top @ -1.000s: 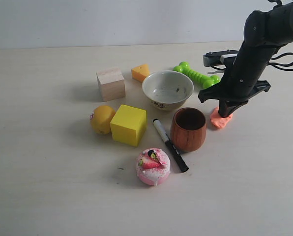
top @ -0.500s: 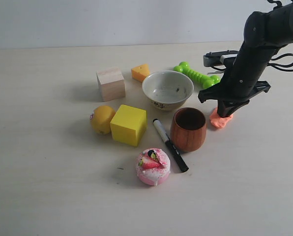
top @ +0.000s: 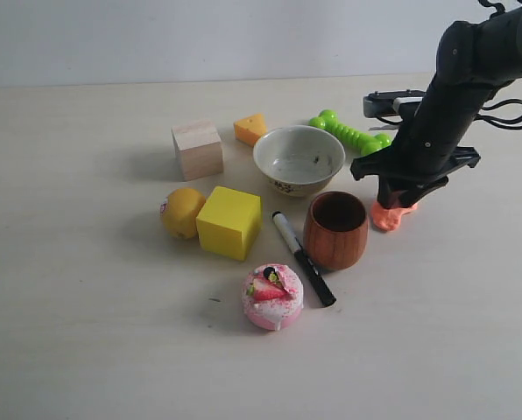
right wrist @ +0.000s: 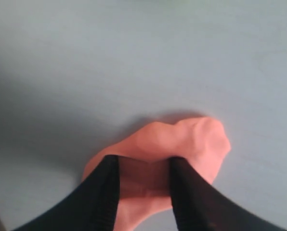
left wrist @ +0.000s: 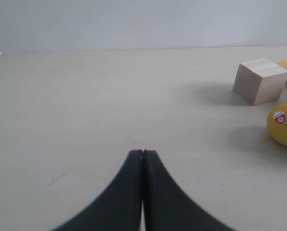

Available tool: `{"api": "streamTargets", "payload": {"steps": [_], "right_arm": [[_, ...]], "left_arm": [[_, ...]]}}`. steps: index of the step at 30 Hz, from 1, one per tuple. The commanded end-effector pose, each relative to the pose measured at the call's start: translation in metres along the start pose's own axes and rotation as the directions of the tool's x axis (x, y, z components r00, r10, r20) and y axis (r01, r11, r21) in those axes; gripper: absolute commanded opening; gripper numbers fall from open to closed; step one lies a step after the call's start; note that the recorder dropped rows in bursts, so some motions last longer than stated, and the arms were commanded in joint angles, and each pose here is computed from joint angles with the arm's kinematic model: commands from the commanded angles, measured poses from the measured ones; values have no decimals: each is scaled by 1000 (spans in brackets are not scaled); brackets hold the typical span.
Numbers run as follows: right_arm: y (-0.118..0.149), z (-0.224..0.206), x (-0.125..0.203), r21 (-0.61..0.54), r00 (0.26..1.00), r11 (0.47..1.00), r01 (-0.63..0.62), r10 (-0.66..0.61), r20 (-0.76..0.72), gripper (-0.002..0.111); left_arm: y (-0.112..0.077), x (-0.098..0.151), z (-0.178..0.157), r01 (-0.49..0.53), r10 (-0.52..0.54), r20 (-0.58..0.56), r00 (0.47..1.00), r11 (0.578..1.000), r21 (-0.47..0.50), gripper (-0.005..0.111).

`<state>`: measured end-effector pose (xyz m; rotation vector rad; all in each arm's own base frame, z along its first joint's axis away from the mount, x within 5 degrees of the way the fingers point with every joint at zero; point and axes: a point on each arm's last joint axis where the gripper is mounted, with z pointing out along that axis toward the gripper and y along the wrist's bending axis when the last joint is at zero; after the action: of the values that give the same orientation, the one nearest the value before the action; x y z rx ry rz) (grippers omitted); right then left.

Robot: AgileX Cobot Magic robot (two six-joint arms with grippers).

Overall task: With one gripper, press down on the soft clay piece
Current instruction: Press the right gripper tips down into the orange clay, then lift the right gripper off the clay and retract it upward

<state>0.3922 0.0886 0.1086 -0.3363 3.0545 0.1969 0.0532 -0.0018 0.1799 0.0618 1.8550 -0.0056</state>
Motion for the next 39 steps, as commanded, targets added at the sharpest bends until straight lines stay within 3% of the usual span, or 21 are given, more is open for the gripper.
{"api": "streamTargets", "payload": {"steps": [1, 15, 21, 28, 33, 35, 39], "right_arm": [[3, -7, -9, -24, 997, 999, -24, 26, 71, 39], [5, -16, -10, -21, 996, 1000, -15, 17, 89, 22], [5, -16, -8, -20, 998, 1000, 12, -10, 68, 0], [8, -43, -10, -10, 987, 998, 63, -61, 151, 0], [22, -119, -3, -58, 900, 997, 51, -21, 436, 0], [31, -154, 20, -118, 793, 991, 58, 26, 608, 0], [39, -187, 67, -147, 691, 984, 101, 37, 722, 0]], "left_arm": [[0, -1, 0, 6, -6, 13, 1000, 1000, 5, 0], [0, -1, 0, 6, -6, 13, 1000, 1000, 5, 0], [0, -1, 0, 6, -6, 13, 1000, 1000, 5, 0], [0, -1, 0, 6, -6, 13, 1000, 1000, 5, 0], [0, -1, 0, 6, -6, 13, 1000, 1000, 5, 0], [0, -1, 0, 6, -6, 13, 1000, 1000, 5, 0], [0, -1, 0, 6, -6, 13, 1000, 1000, 5, 0]]}}
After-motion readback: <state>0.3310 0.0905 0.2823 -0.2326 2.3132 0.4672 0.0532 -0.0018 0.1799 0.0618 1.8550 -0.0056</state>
